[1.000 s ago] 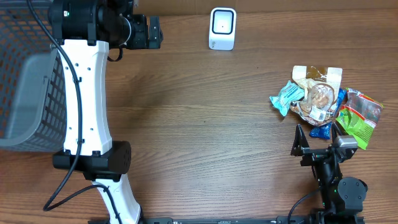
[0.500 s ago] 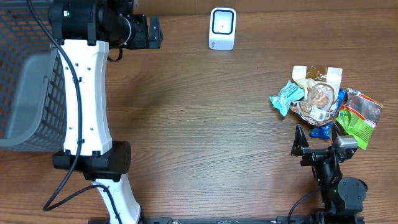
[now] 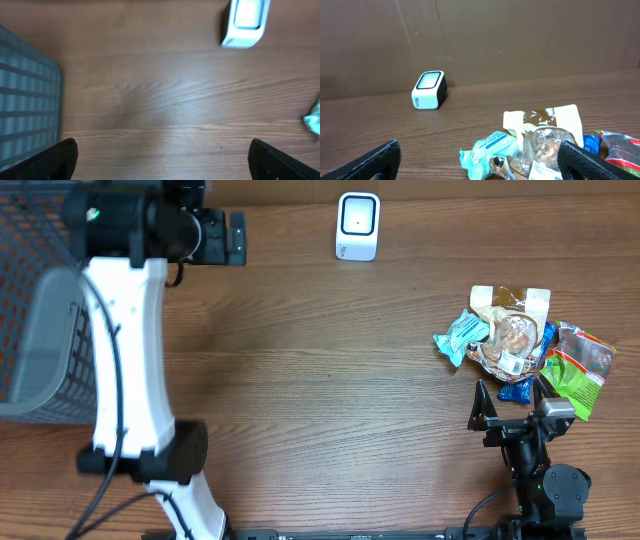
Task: Scan the item barcode
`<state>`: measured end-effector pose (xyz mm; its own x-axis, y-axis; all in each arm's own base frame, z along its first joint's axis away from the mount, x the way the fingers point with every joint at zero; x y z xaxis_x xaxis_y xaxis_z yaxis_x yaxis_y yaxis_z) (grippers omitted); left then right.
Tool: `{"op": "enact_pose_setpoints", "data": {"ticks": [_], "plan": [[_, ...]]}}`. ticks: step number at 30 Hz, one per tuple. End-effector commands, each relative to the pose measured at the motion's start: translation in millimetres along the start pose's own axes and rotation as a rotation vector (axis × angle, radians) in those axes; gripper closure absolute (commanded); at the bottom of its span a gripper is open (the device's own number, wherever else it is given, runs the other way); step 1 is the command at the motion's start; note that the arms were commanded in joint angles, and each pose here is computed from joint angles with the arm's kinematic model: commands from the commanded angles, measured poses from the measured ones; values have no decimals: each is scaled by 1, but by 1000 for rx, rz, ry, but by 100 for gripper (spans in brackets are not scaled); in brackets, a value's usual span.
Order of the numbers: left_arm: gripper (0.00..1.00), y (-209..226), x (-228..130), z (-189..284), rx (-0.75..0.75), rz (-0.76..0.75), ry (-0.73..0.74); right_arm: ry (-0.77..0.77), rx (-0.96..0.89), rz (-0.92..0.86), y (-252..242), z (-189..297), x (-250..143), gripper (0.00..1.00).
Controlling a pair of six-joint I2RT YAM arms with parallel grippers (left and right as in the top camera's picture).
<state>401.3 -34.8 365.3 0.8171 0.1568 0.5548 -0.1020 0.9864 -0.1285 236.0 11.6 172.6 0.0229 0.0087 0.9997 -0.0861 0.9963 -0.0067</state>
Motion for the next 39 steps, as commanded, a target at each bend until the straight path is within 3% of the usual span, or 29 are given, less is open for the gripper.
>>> {"op": "enact_pose_setpoints", "data": {"ticks": [1,6,22,28,39], "plan": [[0,4,-8,94,-18,-24,-206,-8,-1,1,0,0,-1,0],[0,25,-24,139,41,1,-405,-8,-1,1,0,0,-1,0],[0,66,-118,105,55,59,-660,-8,-2,1,0,0,-1,0],[0,74,-174,66,24,55,-701,-8,-1,1,0,0,-1,0],[0,76,-218,3,-49,41,-815,-8,-1,1,0,0,-1,0]]}}
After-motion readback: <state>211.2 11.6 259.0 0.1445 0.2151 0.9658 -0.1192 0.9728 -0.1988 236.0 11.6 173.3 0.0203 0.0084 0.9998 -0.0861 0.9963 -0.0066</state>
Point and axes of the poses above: each gripper's point midway between its finger pads, its own z axis back along the fingers, its own y axis along the line the jaws close on, x = y × z, the point moved 1 cm from there along z, back along the fingers, and after that the axes turned 9 degrees about z, right-handed, at the moved point
